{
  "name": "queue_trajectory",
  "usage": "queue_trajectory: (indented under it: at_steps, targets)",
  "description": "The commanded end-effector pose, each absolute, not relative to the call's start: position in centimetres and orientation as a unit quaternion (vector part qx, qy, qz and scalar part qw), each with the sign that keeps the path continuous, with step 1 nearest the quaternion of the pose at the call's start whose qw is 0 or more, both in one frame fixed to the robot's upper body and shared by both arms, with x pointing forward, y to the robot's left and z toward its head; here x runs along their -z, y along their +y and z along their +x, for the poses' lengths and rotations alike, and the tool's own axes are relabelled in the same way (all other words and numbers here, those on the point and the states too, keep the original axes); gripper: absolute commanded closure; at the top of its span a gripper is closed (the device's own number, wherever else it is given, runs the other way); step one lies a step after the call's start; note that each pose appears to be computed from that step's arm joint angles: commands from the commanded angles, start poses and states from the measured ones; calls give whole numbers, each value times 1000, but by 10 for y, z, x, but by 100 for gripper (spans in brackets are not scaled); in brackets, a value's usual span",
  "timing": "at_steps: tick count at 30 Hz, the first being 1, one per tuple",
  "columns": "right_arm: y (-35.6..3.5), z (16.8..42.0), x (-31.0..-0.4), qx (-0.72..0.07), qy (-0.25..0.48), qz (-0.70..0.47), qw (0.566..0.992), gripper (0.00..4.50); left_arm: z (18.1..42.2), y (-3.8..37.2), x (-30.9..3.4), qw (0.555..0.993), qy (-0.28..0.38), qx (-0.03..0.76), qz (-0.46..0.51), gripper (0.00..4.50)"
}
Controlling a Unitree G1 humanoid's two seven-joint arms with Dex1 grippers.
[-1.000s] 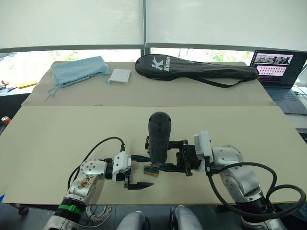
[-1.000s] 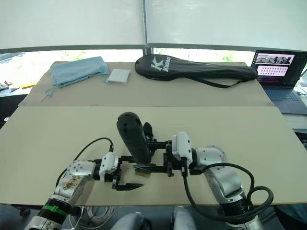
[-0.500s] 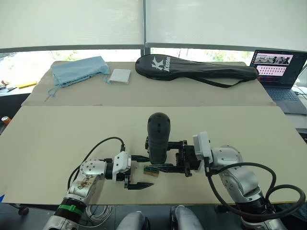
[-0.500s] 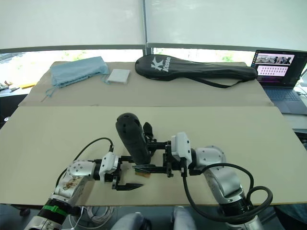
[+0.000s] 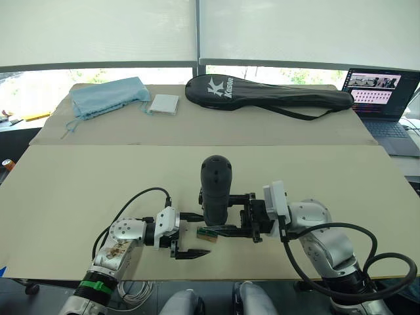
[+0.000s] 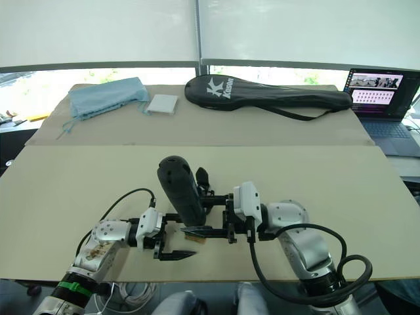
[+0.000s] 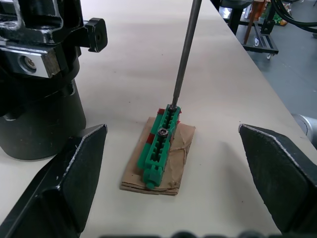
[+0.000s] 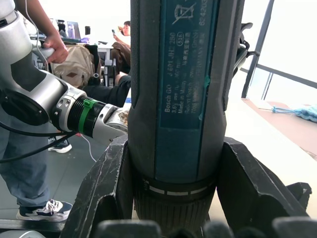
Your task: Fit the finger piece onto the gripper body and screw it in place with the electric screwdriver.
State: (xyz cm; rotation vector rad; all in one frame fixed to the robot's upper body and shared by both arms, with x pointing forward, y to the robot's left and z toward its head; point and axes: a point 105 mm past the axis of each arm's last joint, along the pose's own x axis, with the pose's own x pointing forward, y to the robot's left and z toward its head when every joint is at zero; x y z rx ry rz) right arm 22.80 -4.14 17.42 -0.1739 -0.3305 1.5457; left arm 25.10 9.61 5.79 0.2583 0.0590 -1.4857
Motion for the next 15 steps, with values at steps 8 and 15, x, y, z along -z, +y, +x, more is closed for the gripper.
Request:
queue_trajectory:
  at_steps: [8, 15]
  targets:
    - [-43, 224, -188, -690, -182, -83, 695, 258, 243, 97, -40, 722, 67, 681, 104, 0]
    - [-44, 224, -188, -690, -182, -81, 696, 258, 243, 97, -39, 722, 66, 681, 104, 0]
